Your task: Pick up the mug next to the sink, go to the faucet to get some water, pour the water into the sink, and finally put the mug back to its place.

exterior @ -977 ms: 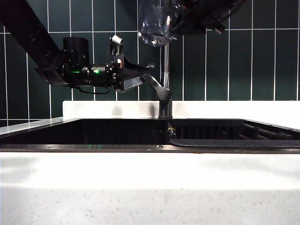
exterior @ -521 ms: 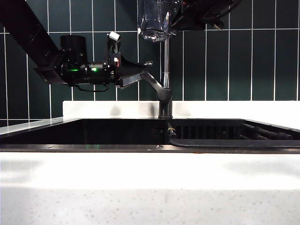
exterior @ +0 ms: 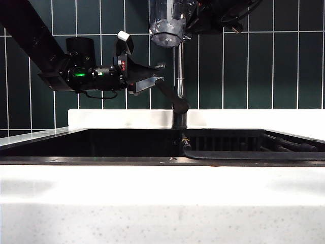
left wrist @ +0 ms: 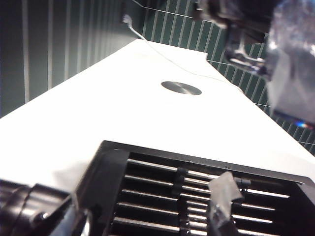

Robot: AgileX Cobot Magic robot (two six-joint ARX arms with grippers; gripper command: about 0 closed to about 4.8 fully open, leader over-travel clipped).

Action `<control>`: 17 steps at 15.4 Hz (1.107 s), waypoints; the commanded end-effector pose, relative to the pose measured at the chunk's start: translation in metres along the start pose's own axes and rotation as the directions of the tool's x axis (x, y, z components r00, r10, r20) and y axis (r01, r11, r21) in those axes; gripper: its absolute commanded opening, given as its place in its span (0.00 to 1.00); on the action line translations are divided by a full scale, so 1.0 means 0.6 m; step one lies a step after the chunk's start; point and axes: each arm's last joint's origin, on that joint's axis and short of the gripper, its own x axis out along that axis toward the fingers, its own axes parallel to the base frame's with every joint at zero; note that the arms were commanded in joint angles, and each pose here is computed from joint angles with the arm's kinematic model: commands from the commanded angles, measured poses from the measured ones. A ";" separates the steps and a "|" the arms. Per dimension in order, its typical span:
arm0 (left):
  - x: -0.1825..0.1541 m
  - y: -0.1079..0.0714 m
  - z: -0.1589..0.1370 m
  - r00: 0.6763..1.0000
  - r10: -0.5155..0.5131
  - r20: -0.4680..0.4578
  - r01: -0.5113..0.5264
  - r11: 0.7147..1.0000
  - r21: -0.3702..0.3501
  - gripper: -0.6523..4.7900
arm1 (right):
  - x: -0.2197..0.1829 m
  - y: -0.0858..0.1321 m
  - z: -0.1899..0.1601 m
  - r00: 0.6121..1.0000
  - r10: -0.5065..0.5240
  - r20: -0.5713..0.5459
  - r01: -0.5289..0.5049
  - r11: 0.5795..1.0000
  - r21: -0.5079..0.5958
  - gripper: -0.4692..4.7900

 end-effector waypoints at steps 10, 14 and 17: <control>0.005 0.013 -0.016 0.968 0.250 -0.008 -0.250 0.968 0.037 0.74 | -0.003 0.004 0.008 1.000 0.010 0.022 -0.009 0.999 -0.031 0.08; 0.005 0.013 -0.016 0.968 0.249 -0.008 -0.248 0.968 0.037 0.74 | -0.003 0.004 0.008 1.000 0.010 0.022 -0.009 0.999 -0.031 0.08; 0.005 0.013 -0.016 0.968 0.250 -0.009 -0.249 0.968 0.035 0.74 | -0.003 0.004 0.008 1.000 0.010 0.022 -0.009 0.999 -0.031 0.08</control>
